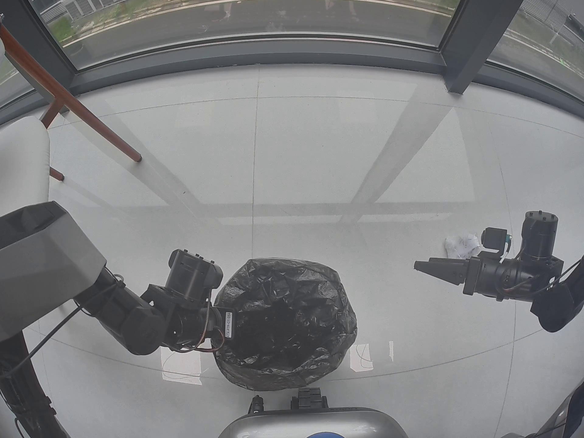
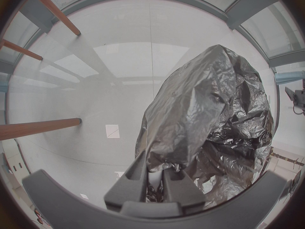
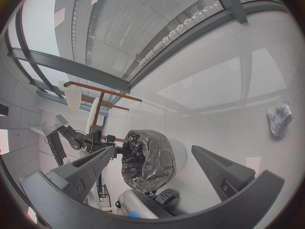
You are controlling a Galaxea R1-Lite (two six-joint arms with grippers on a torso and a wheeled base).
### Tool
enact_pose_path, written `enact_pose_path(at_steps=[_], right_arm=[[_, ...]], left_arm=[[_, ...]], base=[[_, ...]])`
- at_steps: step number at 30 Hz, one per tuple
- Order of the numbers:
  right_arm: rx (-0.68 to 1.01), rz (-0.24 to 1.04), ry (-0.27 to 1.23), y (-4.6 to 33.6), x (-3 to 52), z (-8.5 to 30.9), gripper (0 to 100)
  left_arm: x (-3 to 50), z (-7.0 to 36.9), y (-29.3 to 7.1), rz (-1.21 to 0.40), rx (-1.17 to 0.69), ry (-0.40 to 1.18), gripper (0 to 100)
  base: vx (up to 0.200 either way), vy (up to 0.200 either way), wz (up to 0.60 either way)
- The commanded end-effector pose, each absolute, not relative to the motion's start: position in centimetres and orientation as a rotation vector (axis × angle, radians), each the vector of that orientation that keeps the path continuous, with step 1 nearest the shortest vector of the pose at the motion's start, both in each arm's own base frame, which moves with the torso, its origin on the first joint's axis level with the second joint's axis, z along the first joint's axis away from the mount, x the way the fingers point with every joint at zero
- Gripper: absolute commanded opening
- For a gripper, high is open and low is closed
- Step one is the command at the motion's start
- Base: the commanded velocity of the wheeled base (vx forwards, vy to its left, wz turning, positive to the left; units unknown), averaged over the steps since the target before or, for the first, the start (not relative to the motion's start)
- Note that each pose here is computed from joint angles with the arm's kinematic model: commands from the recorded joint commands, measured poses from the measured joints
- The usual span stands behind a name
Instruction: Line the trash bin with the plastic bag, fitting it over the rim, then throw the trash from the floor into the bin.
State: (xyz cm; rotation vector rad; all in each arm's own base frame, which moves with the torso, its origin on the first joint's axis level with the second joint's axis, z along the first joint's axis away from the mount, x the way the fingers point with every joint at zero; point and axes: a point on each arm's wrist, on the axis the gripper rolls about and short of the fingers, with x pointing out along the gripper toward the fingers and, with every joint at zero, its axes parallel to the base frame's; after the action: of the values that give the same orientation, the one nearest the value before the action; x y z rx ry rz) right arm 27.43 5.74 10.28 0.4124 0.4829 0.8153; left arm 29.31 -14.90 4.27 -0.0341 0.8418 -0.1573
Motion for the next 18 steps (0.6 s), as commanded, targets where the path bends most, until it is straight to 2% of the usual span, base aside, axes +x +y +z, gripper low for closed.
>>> enact_pose_path(at_steps=[1, 8, 18], right_arm=[[0.413, 0.821, 0.492, 5.9, 27.2, 10.1, 100], [0.412, 0.823, 0.504, 6.0, 27.0, 9.8, 100], [0.412, 0.830, 0.510, 6.2, 27.1, 9.7, 100]], left_arm=[[30.2, 4.7, -14.3, -0.124, -0.058, 0.795, 0], [31.0, 5.0, -14.2, -0.095, -0.166, 0.719, 0], [30.8, 7.7, -13.5, -0.103, -0.206, 0.619, 0]], base=[[0.000, 0.000, 0.00], [0.000, 0.000, 0.00], [0.000, 0.000, 0.00]])
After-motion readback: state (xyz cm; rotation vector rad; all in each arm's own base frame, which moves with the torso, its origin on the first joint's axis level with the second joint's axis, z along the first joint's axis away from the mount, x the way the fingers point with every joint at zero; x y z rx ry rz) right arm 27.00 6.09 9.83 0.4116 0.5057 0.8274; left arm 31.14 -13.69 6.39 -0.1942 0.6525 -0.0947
